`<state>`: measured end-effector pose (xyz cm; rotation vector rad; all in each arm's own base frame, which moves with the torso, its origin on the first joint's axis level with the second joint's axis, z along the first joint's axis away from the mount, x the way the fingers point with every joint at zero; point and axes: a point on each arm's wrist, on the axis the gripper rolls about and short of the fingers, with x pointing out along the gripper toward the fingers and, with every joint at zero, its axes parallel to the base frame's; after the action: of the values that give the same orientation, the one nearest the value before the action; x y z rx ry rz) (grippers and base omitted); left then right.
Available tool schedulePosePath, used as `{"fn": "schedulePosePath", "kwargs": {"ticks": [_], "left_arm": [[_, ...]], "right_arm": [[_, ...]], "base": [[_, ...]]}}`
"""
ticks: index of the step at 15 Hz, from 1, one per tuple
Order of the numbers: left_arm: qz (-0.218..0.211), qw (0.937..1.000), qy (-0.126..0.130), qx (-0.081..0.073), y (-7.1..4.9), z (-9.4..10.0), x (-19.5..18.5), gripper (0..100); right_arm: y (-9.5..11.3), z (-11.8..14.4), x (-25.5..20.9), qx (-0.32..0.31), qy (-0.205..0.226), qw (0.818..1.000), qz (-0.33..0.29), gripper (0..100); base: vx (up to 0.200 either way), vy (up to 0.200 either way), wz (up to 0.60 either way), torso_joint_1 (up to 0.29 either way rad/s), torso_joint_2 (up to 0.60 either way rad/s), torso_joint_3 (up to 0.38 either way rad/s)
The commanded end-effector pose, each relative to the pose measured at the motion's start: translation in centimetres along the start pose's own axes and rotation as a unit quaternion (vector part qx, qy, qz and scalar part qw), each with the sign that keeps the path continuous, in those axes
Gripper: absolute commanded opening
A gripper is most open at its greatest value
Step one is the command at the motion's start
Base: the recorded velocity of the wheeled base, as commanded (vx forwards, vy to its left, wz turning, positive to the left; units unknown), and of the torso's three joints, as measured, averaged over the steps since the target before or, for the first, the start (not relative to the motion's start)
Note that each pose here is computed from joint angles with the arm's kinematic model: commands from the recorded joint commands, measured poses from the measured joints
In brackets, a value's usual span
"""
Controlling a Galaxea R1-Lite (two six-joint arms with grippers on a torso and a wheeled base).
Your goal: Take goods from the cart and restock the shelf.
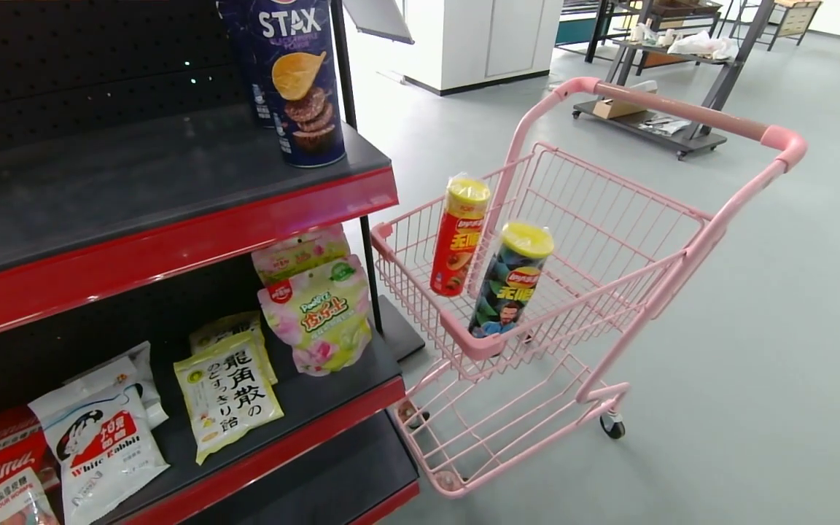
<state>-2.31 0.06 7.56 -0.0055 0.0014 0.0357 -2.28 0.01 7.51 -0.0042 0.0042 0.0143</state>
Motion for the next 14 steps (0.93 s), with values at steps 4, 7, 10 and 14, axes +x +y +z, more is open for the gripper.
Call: {"fn": "schedulePosePath", "kwargs": {"ticks": [4,7,10,14], "left_arm": [[0.001,1.0,0.001,0.0,0.0,0.0,0.0,100],[0.001,1.0,0.001,0.0,0.0,0.0,0.0,100],[0.001,1.0,0.001,0.0,0.0,0.0,0.0,100],[0.001,1.0,0.001,0.0,0.0,0.0,0.0,100]], "right_arm": [[0.1,2.5,0.3,-0.018,0.008,0.999,0.047,100],[0.9,16.4,9.0,0.05,0.079,0.987,0.132,100],[2.8,18.1,20.1,0.061,0.115,0.975,0.178,100],[6.9,13.5,28.2,0.056,0.158,0.957,0.238,100]], "base": [[0.0,0.0,0.0,-0.004,0.02,0.013],[0.0,0.0,0.0,0.0,0.0,0.0],[0.0,0.0,0.0,0.0,0.0,0.0],[0.0,0.0,0.0,0.0,0.0,0.0]]}}
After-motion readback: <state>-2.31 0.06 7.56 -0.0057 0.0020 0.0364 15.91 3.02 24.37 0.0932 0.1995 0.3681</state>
